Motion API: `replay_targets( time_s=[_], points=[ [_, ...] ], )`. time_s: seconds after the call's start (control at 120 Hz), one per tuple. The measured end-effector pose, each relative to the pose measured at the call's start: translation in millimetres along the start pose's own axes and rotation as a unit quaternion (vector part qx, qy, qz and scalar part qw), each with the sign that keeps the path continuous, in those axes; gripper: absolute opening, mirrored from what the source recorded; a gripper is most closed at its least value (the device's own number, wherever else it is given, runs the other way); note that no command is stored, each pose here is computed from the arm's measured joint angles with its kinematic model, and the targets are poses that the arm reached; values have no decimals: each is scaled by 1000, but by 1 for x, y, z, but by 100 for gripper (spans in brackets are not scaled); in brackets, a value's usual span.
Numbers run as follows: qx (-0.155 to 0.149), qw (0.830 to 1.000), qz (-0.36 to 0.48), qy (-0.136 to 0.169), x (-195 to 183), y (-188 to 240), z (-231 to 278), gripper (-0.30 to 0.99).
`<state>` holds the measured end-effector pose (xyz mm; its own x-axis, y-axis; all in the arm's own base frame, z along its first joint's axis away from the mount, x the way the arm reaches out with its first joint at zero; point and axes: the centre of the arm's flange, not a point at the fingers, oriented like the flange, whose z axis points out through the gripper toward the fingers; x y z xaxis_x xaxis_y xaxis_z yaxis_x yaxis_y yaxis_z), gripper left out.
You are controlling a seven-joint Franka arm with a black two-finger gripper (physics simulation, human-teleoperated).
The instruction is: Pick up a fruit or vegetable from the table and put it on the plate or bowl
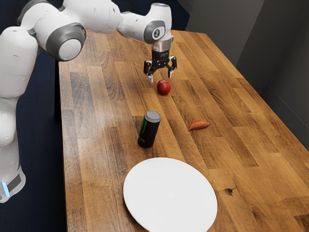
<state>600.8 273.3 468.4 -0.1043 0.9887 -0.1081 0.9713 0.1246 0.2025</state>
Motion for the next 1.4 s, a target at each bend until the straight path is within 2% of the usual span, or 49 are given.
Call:
replay_targets(
  time_s=[0.8,0.992,1.192,1.275,1.325,1.358,1.4],
  points=[
    [5,998,70,0,1,8,46,68],
    [0,997,72,-3,0,9,48,42],
    [-1,997,72,-2,0,9,46,39],
    [-15,997,77,-1,-7,12,27,37],
    [-32,995,91,5,-22,15,-1,36],
    [-48,993,111,14,-43,18,-30,36],
    [-68,986,152,29,-88,23,-70,35]
  ],
)
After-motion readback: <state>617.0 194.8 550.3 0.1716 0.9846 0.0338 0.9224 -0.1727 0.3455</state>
